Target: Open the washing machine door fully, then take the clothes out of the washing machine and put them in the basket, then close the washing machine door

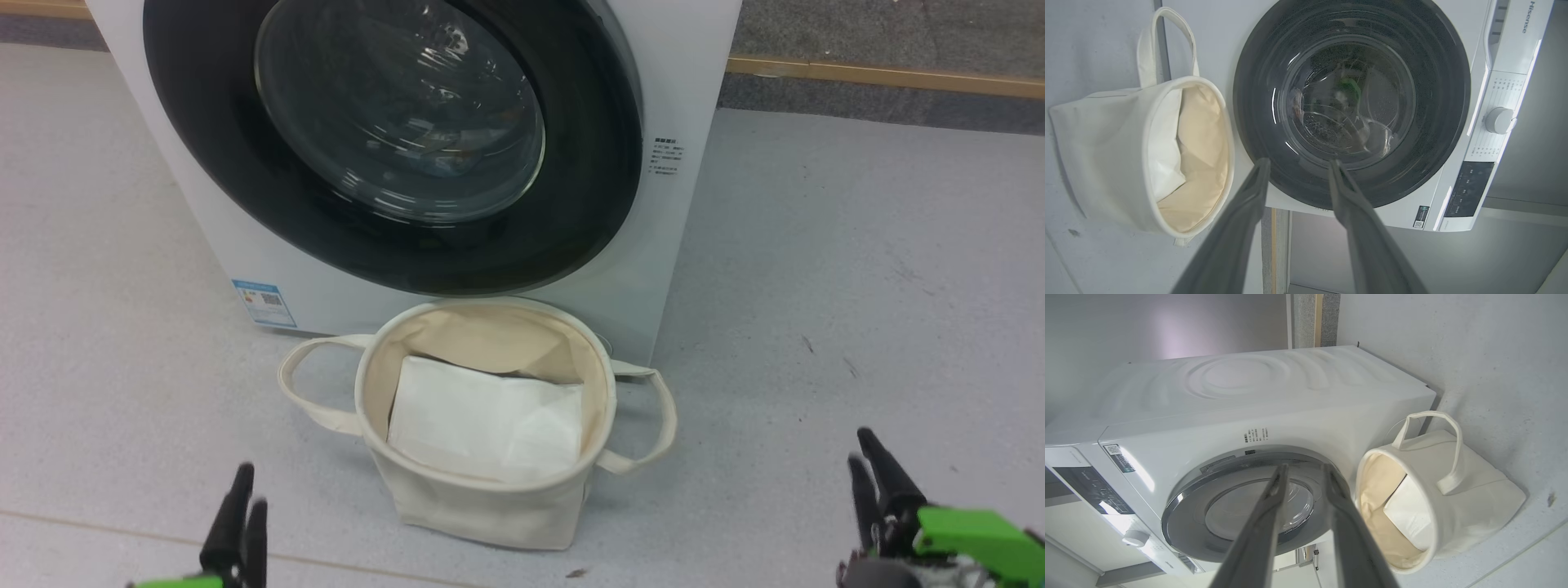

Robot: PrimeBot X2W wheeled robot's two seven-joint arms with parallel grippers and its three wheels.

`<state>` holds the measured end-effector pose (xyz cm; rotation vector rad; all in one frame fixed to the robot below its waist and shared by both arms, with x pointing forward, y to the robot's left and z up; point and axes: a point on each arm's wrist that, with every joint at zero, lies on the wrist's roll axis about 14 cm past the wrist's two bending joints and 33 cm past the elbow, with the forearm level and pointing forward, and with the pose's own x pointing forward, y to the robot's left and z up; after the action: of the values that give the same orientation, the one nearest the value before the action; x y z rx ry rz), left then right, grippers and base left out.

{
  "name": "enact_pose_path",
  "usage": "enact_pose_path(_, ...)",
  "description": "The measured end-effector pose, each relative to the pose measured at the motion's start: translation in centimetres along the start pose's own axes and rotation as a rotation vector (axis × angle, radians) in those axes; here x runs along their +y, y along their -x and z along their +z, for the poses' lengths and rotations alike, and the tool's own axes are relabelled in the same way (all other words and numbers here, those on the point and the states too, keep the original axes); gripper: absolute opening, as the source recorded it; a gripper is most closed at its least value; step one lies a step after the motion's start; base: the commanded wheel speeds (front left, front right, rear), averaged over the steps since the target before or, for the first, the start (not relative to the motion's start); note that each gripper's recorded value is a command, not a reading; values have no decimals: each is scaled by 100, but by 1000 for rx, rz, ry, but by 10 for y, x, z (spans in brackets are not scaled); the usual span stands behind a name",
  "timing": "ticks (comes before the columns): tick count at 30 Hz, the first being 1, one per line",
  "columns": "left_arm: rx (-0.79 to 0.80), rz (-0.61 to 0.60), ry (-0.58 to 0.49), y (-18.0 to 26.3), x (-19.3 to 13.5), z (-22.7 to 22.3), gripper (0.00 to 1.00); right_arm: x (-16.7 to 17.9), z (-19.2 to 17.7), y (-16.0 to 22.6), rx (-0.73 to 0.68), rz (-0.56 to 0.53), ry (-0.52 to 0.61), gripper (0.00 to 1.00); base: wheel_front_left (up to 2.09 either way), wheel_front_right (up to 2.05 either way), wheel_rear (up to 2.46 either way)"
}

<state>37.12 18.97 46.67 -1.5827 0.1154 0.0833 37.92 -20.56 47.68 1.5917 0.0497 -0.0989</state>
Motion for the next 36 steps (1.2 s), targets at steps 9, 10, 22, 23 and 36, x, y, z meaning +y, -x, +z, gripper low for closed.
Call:
enact_pose_path(9,-12,103,12,16,35,1,100,-33,-4,13,1,-96,-13,100,0,0,0)
enact_pose_path(10,-18,106,12,16,35,2,100,-33,-5,13,3,-95,-14,100,0,0,0)
enact_pose_path(22,-26,84,1,11,25,1,100,-26,-14,7,8,-76,-26,100,0,0,0)
enact_pose_path(23,-23,77,-9,10,23,1,100,-25,-14,7,4,-73,-26,100,0,0,0)
enact_pose_path(36,-6,41,-212,7,7,-2,100,-12,-31,0,56,-35,132,100,0,0,0)
